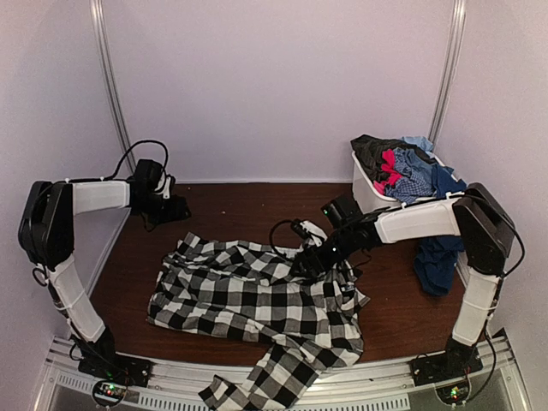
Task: Fold and stack the mixed laundry pile
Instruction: Flatten out the crumpled shirt at the center of the board.
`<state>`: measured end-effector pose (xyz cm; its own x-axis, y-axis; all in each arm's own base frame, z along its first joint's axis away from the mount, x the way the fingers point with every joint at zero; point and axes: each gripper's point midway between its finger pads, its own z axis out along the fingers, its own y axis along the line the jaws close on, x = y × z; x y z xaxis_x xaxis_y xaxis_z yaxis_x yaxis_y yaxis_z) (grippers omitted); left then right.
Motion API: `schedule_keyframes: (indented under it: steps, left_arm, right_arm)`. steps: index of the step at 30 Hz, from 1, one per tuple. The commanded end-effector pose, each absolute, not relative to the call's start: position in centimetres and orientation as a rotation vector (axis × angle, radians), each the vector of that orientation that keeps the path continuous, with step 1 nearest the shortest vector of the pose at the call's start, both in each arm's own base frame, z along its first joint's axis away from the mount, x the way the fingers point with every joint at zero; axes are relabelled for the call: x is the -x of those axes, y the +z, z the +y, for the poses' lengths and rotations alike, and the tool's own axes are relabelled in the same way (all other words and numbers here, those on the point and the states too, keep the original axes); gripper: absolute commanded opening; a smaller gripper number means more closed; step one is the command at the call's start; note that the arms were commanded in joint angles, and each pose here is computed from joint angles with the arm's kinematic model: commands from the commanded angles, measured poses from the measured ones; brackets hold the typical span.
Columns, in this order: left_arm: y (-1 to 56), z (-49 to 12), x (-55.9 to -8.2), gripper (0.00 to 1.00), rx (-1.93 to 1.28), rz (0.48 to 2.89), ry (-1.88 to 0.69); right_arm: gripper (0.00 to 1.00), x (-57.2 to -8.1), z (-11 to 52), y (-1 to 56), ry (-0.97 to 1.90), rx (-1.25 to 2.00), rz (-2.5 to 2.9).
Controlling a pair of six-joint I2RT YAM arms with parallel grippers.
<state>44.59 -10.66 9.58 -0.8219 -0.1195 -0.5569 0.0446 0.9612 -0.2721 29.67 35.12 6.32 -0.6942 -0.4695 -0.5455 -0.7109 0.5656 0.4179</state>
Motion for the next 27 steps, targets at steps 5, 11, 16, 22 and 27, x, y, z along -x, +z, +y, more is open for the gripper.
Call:
schedule_keyframes:
  steps: [5,11,16,22,27]
  left_arm:
    - [5.5,-13.6,-45.6,0.71,-0.119,2.594,-0.454]
    - [3.5,-14.4,-44.8,0.55,-0.171,2.646,-0.438]
    - [3.8,-15.8,-44.8,0.29,-0.230,2.631,-0.443]
    - [8.1,-16.9,-45.7,0.00,-0.264,2.534,-0.490]
    - [14.9,-17.5,-46.2,0.00,-0.287,2.387,-0.526]
  right_arm:
    - [0.82,-30.6,34.2,9.1,0.924,0.937,2.365]
    - [0.84,-31.1,33.0,9.2,0.906,0.919,2.368]
    - [0.85,-31.8,32.1,9.6,0.904,0.891,2.359]
    - [0.86,-32.7,31.4,10.7,0.896,0.867,2.334]
    - [0.90,-33.3,31.2,11.4,0.878,0.867,2.306]
